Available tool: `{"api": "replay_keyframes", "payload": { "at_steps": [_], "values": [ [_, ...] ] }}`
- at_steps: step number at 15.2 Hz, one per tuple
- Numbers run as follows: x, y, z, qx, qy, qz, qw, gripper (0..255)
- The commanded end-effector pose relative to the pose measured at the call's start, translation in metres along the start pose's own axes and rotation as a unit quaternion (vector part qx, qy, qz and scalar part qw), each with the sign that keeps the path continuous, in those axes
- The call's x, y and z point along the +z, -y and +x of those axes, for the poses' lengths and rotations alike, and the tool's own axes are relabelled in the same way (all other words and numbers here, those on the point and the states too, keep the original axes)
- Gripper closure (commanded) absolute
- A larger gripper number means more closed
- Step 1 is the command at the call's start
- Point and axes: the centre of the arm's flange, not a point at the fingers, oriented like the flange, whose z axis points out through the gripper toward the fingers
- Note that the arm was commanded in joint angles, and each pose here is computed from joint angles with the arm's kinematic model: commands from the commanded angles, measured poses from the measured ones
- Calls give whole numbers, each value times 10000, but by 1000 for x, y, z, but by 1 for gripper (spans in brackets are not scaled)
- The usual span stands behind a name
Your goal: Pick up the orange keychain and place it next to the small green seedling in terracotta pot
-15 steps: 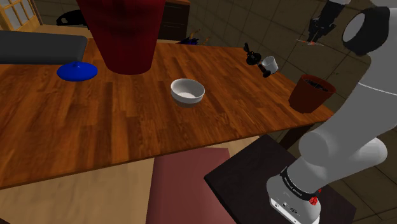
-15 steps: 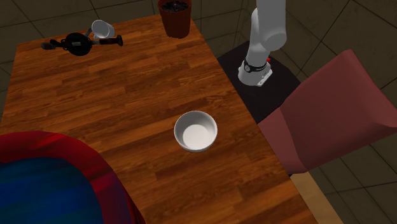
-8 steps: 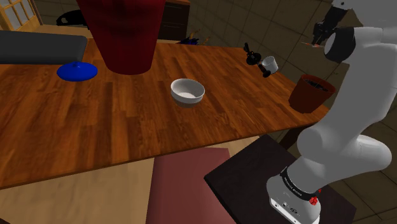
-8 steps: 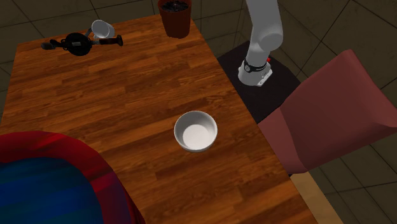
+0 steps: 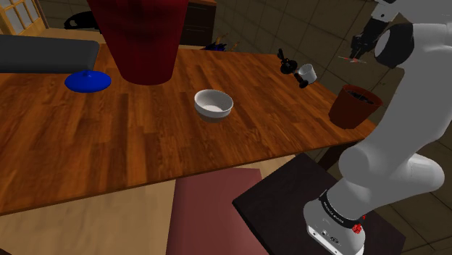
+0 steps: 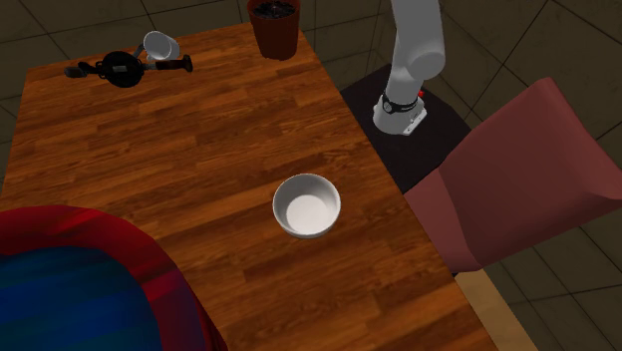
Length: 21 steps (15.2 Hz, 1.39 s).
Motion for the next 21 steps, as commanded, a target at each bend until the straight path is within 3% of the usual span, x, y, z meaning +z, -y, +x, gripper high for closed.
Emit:
{"api": "replay_keyframes", "payload": {
  "at_steps": [1, 21],
  "values": [
    [11, 0, 0, -1, -2, -2, 10000, 255],
    [116, -1, -1, -1, -2, -2, 10000, 255]
  ]
}}
